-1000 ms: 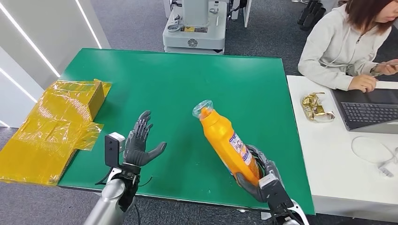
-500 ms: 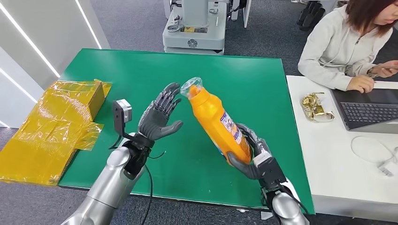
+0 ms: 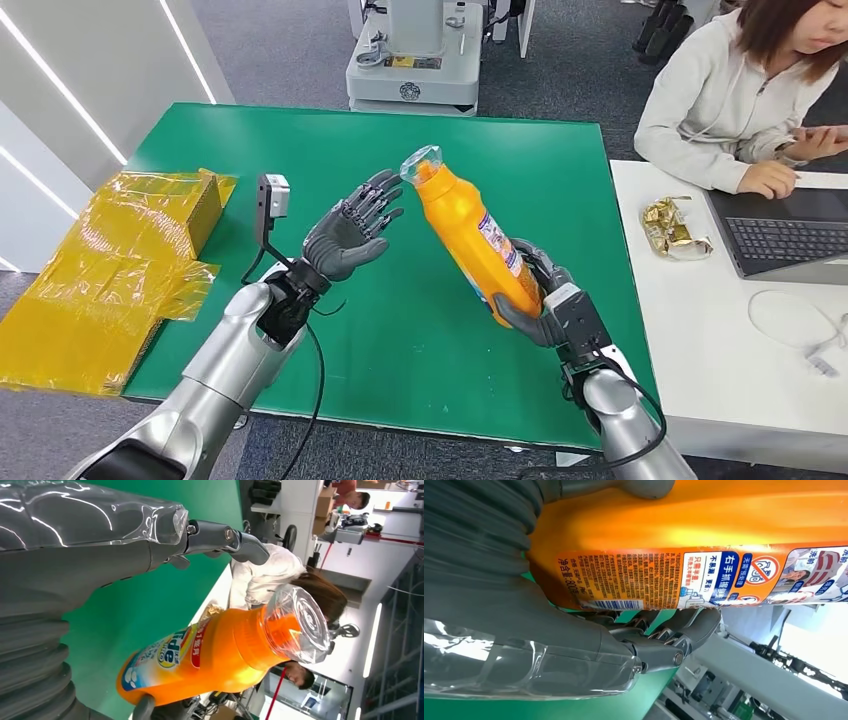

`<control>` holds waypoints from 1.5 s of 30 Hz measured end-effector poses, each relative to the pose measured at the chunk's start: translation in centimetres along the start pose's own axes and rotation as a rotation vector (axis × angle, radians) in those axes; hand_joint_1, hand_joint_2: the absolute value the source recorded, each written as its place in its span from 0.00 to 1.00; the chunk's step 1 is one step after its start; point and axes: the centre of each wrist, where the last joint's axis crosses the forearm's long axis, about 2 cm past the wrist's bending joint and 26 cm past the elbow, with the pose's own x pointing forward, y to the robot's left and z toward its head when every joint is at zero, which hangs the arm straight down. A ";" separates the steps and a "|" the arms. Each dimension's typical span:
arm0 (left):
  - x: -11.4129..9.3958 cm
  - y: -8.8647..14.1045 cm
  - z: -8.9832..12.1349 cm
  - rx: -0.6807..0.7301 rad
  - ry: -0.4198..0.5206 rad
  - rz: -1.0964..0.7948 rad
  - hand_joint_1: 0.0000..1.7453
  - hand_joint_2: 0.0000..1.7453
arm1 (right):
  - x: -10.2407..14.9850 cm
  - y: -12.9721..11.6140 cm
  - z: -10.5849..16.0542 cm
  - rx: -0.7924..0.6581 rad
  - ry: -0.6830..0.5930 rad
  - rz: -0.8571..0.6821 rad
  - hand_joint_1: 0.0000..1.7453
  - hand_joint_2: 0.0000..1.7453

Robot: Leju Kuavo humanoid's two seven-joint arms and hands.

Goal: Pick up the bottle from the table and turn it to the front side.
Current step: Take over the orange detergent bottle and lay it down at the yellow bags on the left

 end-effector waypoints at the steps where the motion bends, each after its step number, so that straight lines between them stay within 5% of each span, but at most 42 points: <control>1: 0.0 0.1 0.1 0.008 0.004 -0.008 0.00 1.00 | -0.1 -0.2 0.0 -0.003 -0.003 -0.001 1.00 1.00; 18: 0.7 1.9 -0.8 0.132 0.001 -0.145 0.00 1.00 | 2.3 0.9 -1.1 -0.056 -0.142 0.166 1.00 1.00; 45: 2.4 -1.5 -4.2 0.010 -0.023 -0.024 0.00 1.00 | 2.0 1.5 -1.1 -0.040 -0.103 0.157 1.00 1.00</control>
